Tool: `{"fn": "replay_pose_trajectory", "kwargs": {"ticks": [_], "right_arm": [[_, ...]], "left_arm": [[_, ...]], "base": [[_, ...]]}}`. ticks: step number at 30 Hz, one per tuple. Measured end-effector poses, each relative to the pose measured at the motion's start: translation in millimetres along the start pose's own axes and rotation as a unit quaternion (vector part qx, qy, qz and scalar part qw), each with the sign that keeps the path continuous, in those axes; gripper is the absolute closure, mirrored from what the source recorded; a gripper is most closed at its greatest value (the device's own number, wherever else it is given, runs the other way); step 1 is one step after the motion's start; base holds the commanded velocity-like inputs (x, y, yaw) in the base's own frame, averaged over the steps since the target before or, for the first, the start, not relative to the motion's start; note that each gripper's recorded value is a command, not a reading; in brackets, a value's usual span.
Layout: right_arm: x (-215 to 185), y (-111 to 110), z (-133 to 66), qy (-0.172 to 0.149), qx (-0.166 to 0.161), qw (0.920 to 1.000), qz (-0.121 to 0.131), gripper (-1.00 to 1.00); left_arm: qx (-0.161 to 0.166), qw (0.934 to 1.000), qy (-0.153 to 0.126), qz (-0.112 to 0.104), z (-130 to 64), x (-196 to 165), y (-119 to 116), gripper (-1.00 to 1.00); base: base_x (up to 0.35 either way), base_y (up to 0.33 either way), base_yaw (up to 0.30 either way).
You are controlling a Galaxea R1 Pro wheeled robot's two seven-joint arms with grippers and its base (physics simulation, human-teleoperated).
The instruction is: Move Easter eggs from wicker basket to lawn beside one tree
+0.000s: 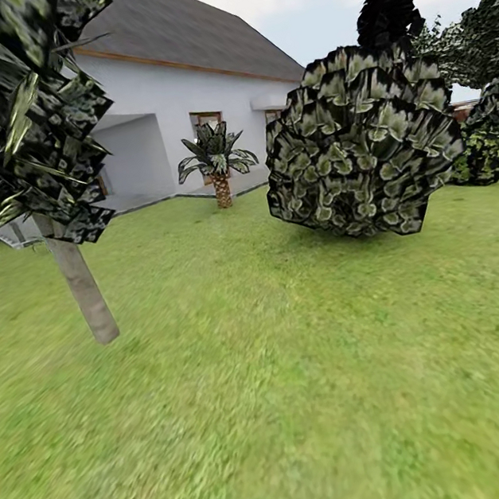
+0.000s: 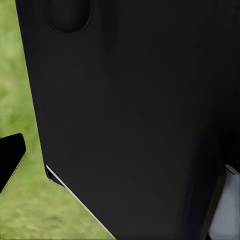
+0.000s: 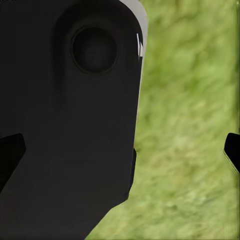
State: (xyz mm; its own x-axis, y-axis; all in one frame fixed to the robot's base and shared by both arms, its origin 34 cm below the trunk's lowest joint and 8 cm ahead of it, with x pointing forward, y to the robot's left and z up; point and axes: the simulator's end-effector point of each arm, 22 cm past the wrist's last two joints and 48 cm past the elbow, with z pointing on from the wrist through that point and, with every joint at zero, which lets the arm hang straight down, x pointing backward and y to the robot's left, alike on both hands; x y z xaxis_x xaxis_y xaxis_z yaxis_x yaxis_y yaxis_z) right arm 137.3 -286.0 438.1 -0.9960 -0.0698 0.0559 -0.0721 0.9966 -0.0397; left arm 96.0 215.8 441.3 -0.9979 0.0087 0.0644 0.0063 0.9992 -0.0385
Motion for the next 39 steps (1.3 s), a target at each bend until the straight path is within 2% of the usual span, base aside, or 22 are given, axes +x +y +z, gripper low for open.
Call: {"fn": "replay_pose_trajectory", "kwargs": {"ticks": [39], "right_arm": [[0.0, 0.9, 0.0, 0.0, -0.001, 1.0, 0.0, -1.0]], "left_arm": [[0.0, 1.0, 0.0, 0.0, 0.0, 0.1, 0.0, -1.0]], "base": [[0.333, 0.0, 0.0]]}}
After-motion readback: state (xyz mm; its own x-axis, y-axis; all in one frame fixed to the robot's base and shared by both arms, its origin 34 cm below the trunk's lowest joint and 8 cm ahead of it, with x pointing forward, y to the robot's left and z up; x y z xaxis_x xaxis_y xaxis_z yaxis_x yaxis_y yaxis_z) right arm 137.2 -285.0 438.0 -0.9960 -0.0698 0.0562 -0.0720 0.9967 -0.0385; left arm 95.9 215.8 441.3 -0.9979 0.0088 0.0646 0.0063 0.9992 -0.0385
